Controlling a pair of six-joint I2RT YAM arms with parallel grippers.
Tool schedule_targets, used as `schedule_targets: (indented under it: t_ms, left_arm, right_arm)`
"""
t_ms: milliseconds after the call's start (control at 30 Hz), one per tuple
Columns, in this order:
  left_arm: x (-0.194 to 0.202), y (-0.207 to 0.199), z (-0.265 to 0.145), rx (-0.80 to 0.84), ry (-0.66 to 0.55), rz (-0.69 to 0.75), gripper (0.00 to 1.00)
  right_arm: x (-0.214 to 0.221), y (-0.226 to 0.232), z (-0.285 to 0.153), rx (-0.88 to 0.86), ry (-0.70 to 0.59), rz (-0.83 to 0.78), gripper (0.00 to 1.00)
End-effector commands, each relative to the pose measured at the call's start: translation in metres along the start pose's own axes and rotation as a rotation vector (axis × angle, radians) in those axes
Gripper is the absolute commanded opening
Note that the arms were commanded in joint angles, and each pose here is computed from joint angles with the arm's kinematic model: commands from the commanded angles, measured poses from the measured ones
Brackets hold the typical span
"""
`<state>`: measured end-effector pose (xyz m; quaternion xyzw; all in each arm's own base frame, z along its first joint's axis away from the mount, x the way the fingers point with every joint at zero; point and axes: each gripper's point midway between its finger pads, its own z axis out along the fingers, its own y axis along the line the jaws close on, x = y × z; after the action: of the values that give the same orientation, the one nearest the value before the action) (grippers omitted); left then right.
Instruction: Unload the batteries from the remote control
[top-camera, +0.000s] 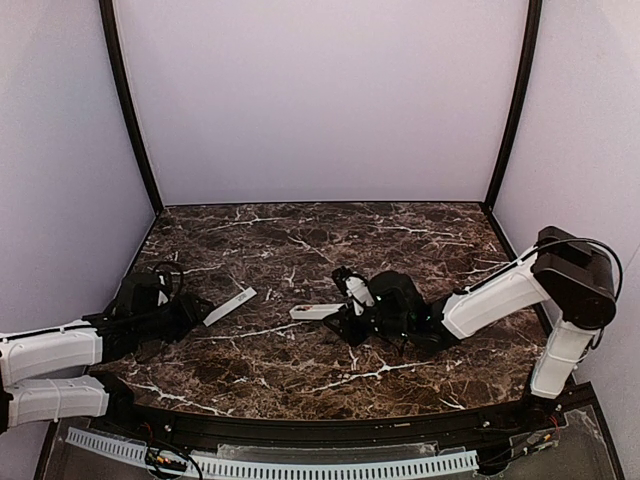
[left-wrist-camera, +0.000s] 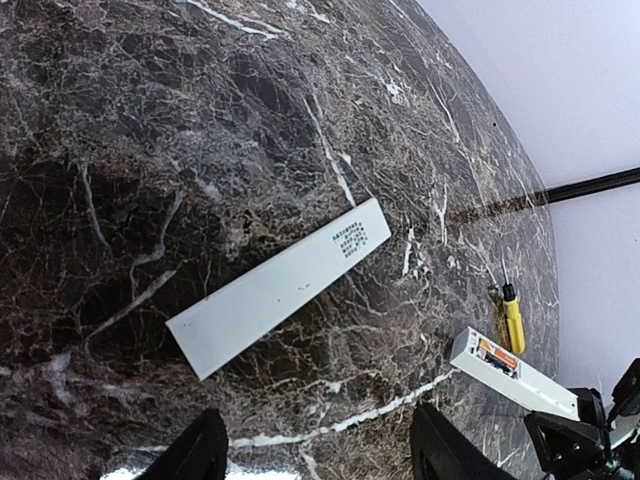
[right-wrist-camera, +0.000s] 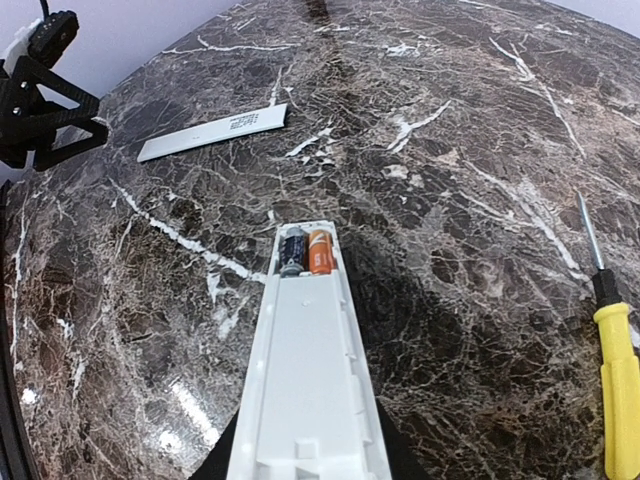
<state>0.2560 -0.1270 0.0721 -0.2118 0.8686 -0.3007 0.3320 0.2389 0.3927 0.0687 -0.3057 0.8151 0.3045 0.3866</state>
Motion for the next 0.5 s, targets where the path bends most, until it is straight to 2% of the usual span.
schedule_targets:
  t_ms: [0,467]
  left_arm:
    - [0.001,0.0,0.001,0.013,0.006,0.028,0.63]
    - [0.002,0.001,0.001,0.005,0.013,0.048,0.62]
  right_arm:
    - [0.071,-0.004,-0.004,0.012,0.237,0.038,0.21]
    - [0.1,0.002,0.0,0.012,0.349,0.013,0.39]
